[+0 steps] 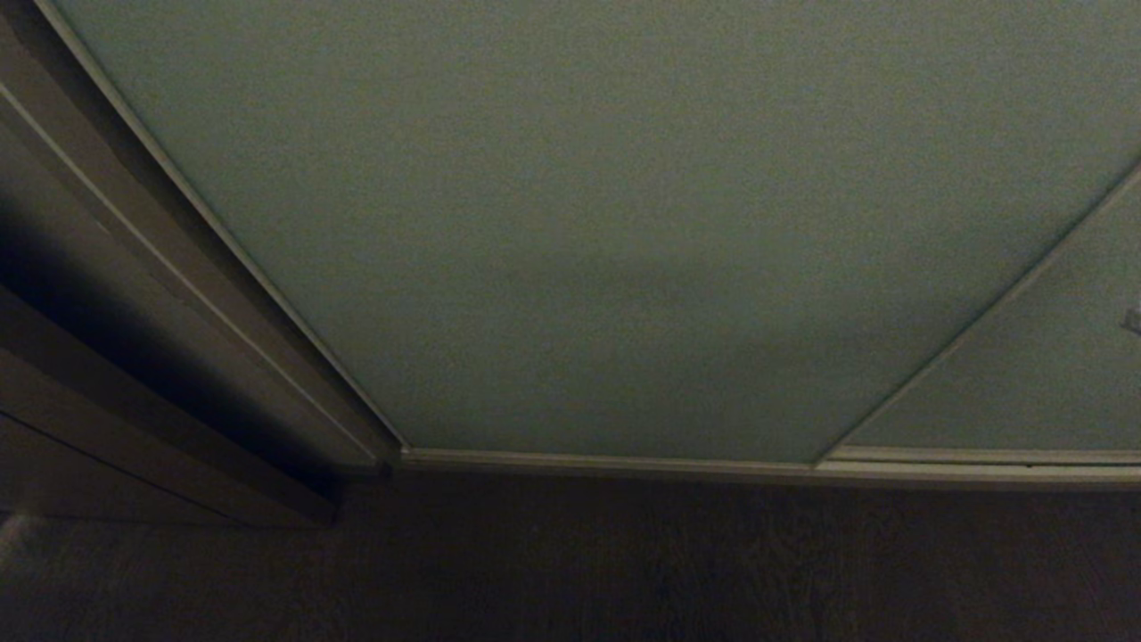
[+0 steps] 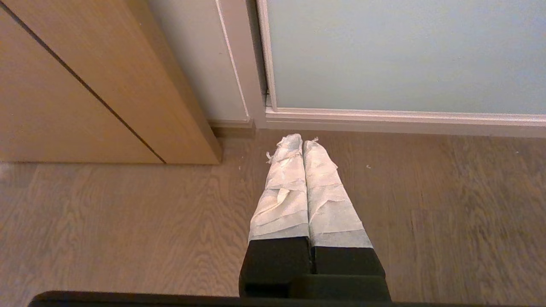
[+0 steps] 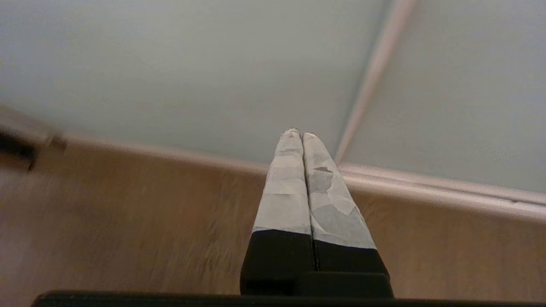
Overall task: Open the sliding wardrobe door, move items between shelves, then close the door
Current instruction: Close the door
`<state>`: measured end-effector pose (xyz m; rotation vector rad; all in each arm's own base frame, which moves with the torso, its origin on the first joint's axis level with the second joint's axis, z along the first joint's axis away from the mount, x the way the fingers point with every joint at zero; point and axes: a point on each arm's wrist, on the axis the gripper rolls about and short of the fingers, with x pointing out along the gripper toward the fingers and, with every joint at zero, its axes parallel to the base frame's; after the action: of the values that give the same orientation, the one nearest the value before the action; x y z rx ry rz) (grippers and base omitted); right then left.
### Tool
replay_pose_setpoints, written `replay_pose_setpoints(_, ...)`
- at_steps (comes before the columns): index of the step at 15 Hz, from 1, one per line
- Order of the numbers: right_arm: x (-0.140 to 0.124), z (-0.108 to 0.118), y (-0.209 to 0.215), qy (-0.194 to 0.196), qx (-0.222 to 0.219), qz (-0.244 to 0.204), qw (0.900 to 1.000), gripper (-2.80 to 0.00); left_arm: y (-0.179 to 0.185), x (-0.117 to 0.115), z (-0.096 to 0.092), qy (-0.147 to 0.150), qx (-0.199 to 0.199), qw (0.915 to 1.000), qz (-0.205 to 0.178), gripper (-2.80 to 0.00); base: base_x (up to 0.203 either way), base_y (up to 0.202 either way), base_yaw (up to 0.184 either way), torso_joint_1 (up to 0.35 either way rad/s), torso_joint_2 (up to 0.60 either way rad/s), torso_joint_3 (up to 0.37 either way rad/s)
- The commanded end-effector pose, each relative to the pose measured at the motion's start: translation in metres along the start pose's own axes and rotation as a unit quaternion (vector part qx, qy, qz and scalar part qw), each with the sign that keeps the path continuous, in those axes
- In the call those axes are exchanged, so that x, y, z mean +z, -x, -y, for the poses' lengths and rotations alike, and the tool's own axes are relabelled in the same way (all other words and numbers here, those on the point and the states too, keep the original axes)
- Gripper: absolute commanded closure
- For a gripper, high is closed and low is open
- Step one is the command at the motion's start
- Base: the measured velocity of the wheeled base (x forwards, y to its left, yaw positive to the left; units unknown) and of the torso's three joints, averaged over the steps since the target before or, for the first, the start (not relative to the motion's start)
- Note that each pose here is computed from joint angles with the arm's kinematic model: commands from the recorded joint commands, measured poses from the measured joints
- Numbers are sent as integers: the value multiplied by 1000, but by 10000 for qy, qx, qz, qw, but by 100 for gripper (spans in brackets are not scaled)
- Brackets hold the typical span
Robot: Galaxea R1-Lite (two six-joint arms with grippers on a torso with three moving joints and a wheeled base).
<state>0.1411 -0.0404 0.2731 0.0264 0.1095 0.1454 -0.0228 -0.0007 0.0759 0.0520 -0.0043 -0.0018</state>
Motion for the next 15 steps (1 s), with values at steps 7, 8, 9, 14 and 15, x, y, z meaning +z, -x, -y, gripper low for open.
replay_pose_setpoints(7, -109, -62, 110, 365, 402, 595, 9968, 0, 0, 0, 0, -1, 2, 10000, -6, 0, 0, 0, 0, 0, 0, 0)
replay_pose_setpoints(8, -124, -65, 119, 380, 287, 624, 9969, 0, 0, 0, 0, 1, 2, 10000, -6, 0, 0, 0, 0, 0, 0, 0)
replay_pose_setpoints(9, -142, -65, 122, 353, 113, 503, 9980, 0, 0, 0, 0, -1, 2, 10000, -6, 0, 0, 0, 0, 0, 0, 0)
replay_pose_setpoints(14, -186, -58, 114, 263, -506, 12, 9984, 0, 0, 0, 0, 5, 2, 10000, -6, 0, 0, 0, 0, 0, 0, 0)
replay_pose_setpoints(15, -191, -57, 112, 271, -413, -29, 9988, 0, 0, 0, 0, -1, 2, 10000, -6, 0, 0, 0, 0, 0, 0, 0)
